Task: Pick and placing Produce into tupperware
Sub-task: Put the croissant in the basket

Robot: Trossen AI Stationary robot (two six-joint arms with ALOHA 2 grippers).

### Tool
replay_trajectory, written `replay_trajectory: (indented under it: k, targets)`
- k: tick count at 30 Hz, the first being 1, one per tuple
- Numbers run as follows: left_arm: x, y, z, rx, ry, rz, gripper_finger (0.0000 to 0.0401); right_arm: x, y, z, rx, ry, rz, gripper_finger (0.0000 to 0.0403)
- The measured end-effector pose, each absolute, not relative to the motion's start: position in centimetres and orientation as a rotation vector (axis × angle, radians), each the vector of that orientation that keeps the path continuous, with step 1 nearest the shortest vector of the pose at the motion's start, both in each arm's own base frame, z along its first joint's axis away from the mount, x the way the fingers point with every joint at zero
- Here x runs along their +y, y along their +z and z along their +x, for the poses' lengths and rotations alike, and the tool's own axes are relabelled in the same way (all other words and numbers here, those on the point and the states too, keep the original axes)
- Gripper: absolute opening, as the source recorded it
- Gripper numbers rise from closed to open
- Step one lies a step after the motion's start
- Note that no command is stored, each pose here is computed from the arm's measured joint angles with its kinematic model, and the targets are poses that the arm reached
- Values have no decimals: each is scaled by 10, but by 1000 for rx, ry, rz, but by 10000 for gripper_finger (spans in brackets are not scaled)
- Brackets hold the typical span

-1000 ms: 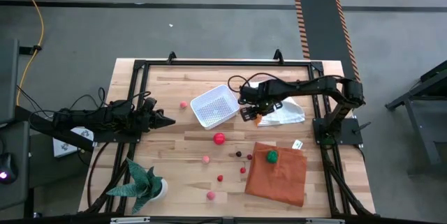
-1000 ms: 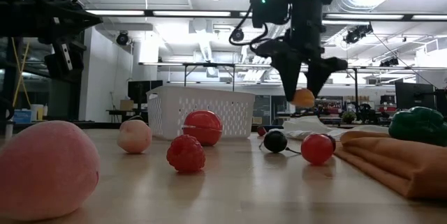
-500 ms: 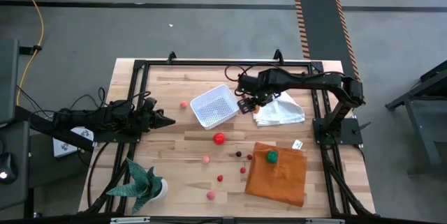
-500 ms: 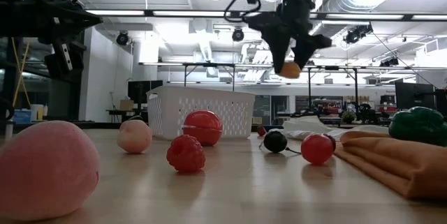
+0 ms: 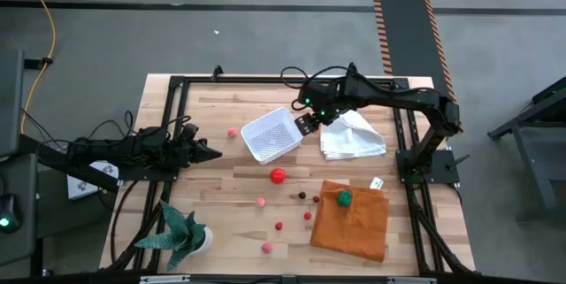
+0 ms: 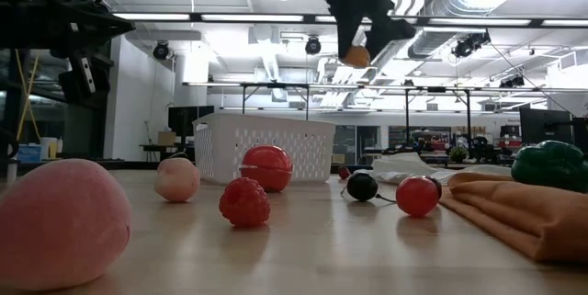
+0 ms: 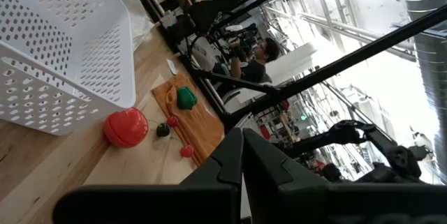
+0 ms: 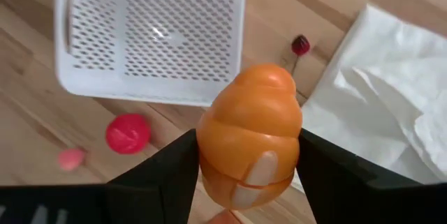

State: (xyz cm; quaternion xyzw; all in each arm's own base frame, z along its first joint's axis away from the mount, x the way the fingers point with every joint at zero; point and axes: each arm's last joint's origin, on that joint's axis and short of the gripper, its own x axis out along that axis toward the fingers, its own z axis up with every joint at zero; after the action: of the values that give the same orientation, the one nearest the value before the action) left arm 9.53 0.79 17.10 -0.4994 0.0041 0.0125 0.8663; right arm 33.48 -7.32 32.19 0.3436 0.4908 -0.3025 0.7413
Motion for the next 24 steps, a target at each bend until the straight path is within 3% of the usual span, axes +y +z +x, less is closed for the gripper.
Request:
replay_trajectory:
  k: [24]
  targets:
    - [8, 171, 95, 5, 34, -1046, 1, -73, 405, 334, 848, -475, 597, 211]
